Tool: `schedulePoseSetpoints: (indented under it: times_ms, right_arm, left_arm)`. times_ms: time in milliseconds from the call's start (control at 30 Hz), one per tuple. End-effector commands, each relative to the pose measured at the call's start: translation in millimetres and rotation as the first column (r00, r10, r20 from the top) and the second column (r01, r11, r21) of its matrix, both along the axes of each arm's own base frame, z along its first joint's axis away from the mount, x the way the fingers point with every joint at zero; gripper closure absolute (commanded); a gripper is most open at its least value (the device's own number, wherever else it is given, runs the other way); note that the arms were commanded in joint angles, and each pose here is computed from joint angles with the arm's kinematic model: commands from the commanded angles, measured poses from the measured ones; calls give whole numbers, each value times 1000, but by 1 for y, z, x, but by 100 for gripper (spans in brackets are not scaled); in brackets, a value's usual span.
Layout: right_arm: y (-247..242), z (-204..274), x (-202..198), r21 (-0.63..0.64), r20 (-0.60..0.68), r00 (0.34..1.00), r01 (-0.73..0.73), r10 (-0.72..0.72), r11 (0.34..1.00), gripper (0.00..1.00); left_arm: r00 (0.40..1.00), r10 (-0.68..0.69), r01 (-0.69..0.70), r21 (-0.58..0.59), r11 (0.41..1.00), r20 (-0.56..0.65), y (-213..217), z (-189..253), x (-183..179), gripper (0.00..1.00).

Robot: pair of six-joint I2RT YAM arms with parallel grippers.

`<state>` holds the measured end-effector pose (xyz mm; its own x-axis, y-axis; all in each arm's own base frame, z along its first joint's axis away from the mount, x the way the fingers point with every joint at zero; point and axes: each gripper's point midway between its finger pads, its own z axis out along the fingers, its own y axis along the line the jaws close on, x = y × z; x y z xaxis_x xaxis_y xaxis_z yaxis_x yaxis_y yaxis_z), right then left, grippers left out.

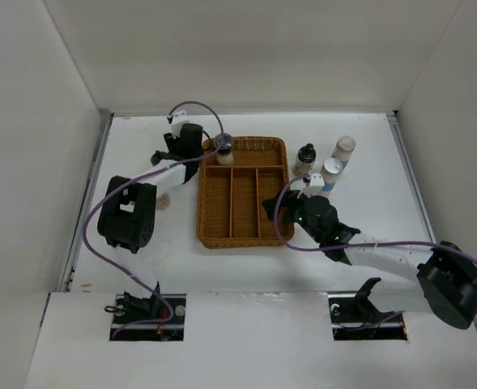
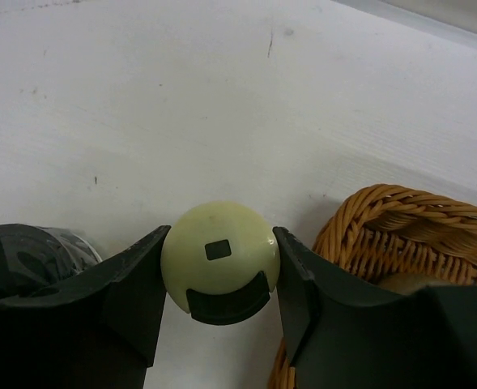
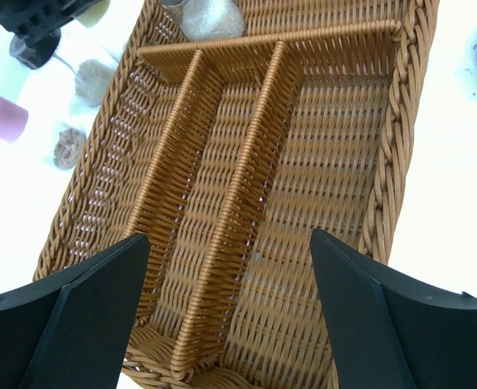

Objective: Organize the condiment bottles

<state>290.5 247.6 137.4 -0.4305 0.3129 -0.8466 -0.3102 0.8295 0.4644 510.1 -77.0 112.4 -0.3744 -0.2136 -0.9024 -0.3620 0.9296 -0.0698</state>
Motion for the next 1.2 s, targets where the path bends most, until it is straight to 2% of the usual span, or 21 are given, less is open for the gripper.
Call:
schedulePoseSetpoints:
  times_ms: [0, 200, 400, 567, 800, 1067, 1100, 1167]
  right_arm:
    - [7, 18, 7, 54, 43, 999, -8, 6, 999, 13]
    - [7, 20, 5, 61, 47, 999, -12, 10, 998, 13]
    - [4, 20, 6, 62, 49, 999, 0, -3, 998, 13]
    - [4, 20, 7, 62, 51, 999, 4, -7, 998, 13]
    - [5, 16, 7, 56, 44, 999, 3, -6, 998, 14]
    - [1, 19, 8, 54, 49, 999, 13, -15, 998, 14]
    - [1, 21, 9, 58, 55, 998, 13, -17, 998, 14]
    - [1, 19, 8, 62, 49, 999, 10, -13, 998, 13]
  left_arm:
    - [979, -19, 33, -61, 998, 203, -13, 86, -3, 67]
    - [955, -63, 91, -83, 992, 289, -32, 128, -34, 67]
    - [959, -45, 84, -130, 988, 278, -34, 111, -75, 69]
    - [954, -132, 178, -155, 972, 269, -66, 104, -97, 69]
    - [942, -237, 282, -181, 942, 236, -113, 75, -95, 68]
    - [965, -238, 248, -99, 964, 108, -119, 24, -89, 67]
    - [965, -241, 251, -96, 963, 102, -120, 21, -90, 65]
    - [961, -259, 269, -99, 958, 98, -126, 18, -93, 53]
